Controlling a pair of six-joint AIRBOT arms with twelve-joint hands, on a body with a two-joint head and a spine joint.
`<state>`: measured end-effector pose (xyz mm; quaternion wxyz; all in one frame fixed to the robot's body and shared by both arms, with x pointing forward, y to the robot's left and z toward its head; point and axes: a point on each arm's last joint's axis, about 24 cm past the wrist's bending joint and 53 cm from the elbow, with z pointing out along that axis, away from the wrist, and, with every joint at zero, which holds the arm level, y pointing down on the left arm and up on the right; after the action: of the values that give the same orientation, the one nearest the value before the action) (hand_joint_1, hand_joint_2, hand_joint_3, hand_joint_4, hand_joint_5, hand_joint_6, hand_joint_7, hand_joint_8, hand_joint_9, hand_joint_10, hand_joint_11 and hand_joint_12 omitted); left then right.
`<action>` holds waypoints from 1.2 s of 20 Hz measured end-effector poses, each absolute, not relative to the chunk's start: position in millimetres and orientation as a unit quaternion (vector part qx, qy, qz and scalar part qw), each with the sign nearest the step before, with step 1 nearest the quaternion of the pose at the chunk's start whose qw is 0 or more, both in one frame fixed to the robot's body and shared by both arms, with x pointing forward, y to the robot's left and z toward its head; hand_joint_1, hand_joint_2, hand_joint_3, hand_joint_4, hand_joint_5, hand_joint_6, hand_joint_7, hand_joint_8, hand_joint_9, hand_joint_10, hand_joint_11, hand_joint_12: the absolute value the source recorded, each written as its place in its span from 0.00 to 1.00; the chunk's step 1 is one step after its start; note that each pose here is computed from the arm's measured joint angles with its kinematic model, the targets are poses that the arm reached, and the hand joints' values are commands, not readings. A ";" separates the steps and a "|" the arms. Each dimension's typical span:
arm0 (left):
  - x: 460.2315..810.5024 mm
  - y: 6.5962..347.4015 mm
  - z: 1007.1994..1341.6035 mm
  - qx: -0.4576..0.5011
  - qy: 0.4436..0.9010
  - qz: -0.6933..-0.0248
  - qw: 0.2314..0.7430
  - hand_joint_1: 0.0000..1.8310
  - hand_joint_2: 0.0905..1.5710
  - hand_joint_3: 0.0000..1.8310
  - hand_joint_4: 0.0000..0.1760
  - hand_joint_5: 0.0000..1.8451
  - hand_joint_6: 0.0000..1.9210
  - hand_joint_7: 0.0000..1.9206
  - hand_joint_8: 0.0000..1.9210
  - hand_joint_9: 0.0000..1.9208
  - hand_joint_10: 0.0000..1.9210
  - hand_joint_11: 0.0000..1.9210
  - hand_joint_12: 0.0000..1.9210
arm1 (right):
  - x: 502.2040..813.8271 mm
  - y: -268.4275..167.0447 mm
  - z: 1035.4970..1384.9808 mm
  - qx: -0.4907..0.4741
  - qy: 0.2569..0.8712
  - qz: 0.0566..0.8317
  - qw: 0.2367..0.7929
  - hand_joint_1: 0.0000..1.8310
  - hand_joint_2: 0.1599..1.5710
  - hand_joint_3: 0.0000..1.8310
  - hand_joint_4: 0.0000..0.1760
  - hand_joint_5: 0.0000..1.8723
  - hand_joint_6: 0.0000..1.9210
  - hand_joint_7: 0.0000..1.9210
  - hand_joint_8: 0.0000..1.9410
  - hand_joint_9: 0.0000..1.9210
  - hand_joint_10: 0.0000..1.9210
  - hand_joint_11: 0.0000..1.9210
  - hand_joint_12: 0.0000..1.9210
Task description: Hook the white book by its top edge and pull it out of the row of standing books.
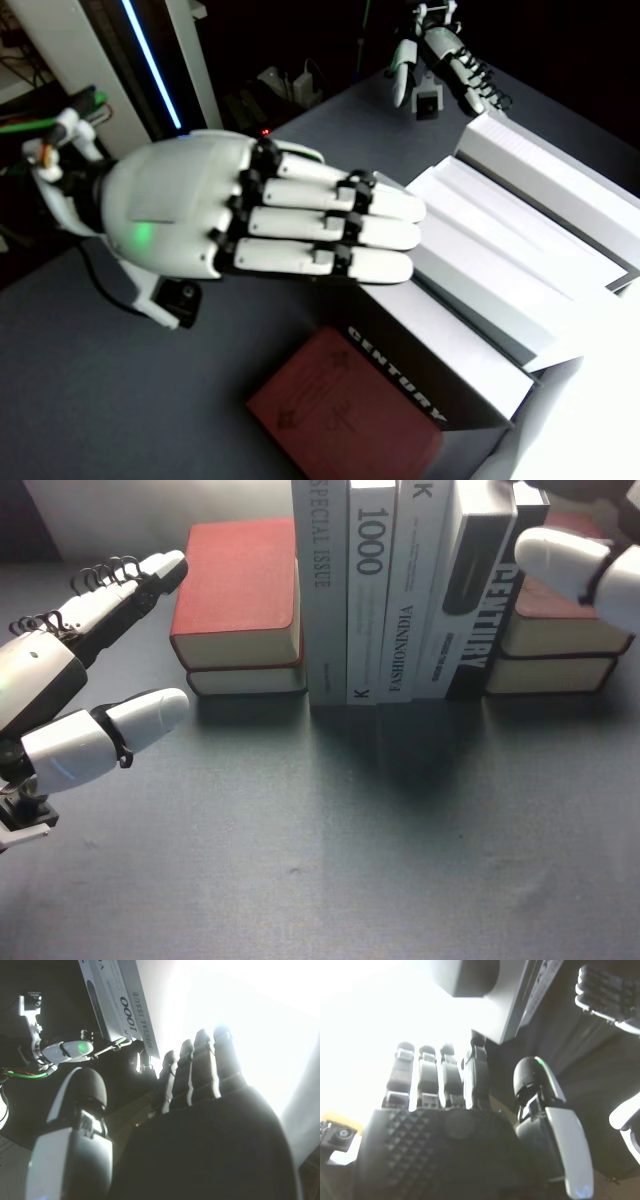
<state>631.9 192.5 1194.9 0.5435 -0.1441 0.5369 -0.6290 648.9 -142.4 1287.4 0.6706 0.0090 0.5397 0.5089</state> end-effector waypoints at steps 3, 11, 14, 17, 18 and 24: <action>630.3 200.9 1197.1 -0.152 0.532 -0.626 0.550 0.16 0.86 0.00 0.41 0.00 0.00 0.00 0.00 0.00 0.00 0.00 0.00 | 626.6 -140.9 1276.1 0.003 0.537 0.535 0.652 0.00 0.89 0.00 0.00 0.28 0.06 0.03 0.00 0.00 0.00 0.00 0.00; 626.8 209.8 1202.0 -0.158 0.520 -0.626 0.560 0.18 0.85 0.00 0.20 0.00 0.00 0.00 0.00 0.00 0.00 0.00 0.00 | 575.9 -145.9 1227.6 0.020 0.568 0.573 0.590 0.00 0.89 0.00 0.00 0.29 0.05 0.10 0.00 0.03 0.01 0.00 0.14; 628.1 215.0 1203.4 -0.162 0.518 -0.621 0.566 0.16 0.85 0.00 0.29 0.00 0.00 0.00 0.00 0.00 0.00 0.00 0.00 | 562.0 -144.5 1202.4 0.039 0.594 0.584 0.551 0.00 0.92 0.00 0.00 0.36 0.09 0.27 0.03 0.19 0.08 0.00 0.69; 626.8 214.5 1202.5 -0.159 0.519 -0.621 0.565 0.16 0.86 0.00 0.23 0.00 0.00 0.00 0.00 0.00 0.00 0.00 0.00 | 552.8 -144.2 1190.0 0.061 0.602 0.604 0.519 0.00 0.94 0.00 0.00 0.34 0.11 0.32 0.02 0.21 0.19 0.00 0.79; 627.2 215.3 1202.8 -0.161 0.518 -0.621 0.566 0.17 0.86 0.00 0.24 0.00 0.00 0.00 0.00 0.00 0.00 0.00 0.00 | 550.2 -142.9 1186.1 0.064 0.604 0.608 0.511 0.00 0.94 0.00 0.00 0.34 0.14 0.35 0.03 0.22 0.30 0.00 0.86; 626.3 216.0 1202.4 -0.164 0.516 -0.621 0.566 0.17 0.86 0.00 0.33 0.00 0.00 0.00 0.00 0.00 0.00 0.00 0.00 | 545.2 -143.5 1173.7 0.083 0.614 0.612 0.493 0.01 0.98 0.00 0.00 0.18 0.38 0.36 0.18 0.24 0.62 0.11 0.93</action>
<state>626.3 216.0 1202.4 0.5663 -0.1644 0.5164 -0.6209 545.2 -143.5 1173.7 0.4925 0.0828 0.6135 0.6117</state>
